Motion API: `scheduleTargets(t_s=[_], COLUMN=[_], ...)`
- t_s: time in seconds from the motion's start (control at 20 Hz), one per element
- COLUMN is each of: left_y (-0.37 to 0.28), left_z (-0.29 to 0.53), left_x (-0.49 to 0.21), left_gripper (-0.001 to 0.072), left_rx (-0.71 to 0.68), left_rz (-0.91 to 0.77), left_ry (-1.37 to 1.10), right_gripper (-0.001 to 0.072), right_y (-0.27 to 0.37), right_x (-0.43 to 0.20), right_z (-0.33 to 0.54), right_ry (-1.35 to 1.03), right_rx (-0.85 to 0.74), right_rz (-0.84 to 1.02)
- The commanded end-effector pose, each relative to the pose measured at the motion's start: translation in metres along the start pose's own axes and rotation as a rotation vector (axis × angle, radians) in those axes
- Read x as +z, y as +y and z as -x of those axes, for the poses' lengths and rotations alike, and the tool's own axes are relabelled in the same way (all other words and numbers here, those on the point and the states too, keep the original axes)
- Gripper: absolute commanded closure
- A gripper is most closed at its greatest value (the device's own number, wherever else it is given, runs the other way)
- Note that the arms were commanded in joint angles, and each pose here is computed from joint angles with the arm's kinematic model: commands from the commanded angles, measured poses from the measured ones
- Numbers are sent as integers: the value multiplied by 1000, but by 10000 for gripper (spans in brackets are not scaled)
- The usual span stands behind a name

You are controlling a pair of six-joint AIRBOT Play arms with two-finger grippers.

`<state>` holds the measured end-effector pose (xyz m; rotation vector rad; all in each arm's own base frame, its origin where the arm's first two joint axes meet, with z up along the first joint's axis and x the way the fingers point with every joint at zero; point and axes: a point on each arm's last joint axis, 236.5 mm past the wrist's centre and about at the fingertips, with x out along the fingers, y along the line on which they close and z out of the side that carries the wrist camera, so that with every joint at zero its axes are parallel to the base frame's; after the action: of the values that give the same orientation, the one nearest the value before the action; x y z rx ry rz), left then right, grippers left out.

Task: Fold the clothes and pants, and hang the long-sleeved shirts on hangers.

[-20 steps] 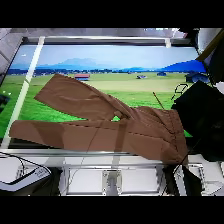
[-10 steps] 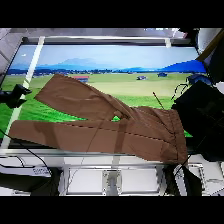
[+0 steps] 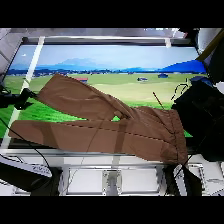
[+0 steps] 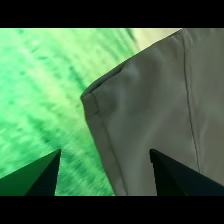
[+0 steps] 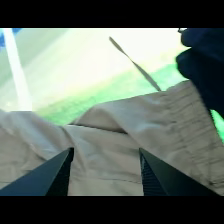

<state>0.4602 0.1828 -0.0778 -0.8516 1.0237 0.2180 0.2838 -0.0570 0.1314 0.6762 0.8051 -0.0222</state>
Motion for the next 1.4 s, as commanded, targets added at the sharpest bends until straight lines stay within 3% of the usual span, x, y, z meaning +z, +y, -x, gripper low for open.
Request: scheduleTargets(t_s=[0.0,0.2,0.3,0.35,0.45,0.5,0.65,0.75,0.95,1.05,1.15,1.35], left_y=[-7,-10,-15,-18,-27,-32,-36,-30,-9,-3,1,-7], left_z=[-14,-35,-40,-40,-41,-39,-16,13,76,90,89,82], left_x=[2,-13,-12,-10,-5,-2,17,37,63,60,50,41], left_gripper=[108,109,143,262,667,699,700,700,700,700,700,700], left_rx=[-16,-16,-17,-26,-54,-72,-79,-77,-72,-73,-65,-66], left_rz=[-18,-28,-34,-29,-18,-35,-50,-39,-3,6,-3,-30], left_ry=[-13,38,28,17,-8,-17,-72,-140,-238,-227,-185,-147], right_gripper=[266,266,266,266,266,266,273,329,327,317,199,197], right_y=[13,14,14,14,14,14,10,-1,-28,-34,-48,-71], right_x=[2,2,2,2,2,2,2,-2,-21,-32,-41,-33], right_z=[1,1,1,1,1,1,0,-2,-34,-69,-112,-173], right_ry=[-8,-8,-8,-8,-8,-8,-6,10,163,272,355,438], right_rx=[52,57,57,57,57,57,44,-2,-63,-47,-58,-75], right_rz=[-11,-13,-15,-16,-19,-19,-18,-31,-63,-80,-102,-135])
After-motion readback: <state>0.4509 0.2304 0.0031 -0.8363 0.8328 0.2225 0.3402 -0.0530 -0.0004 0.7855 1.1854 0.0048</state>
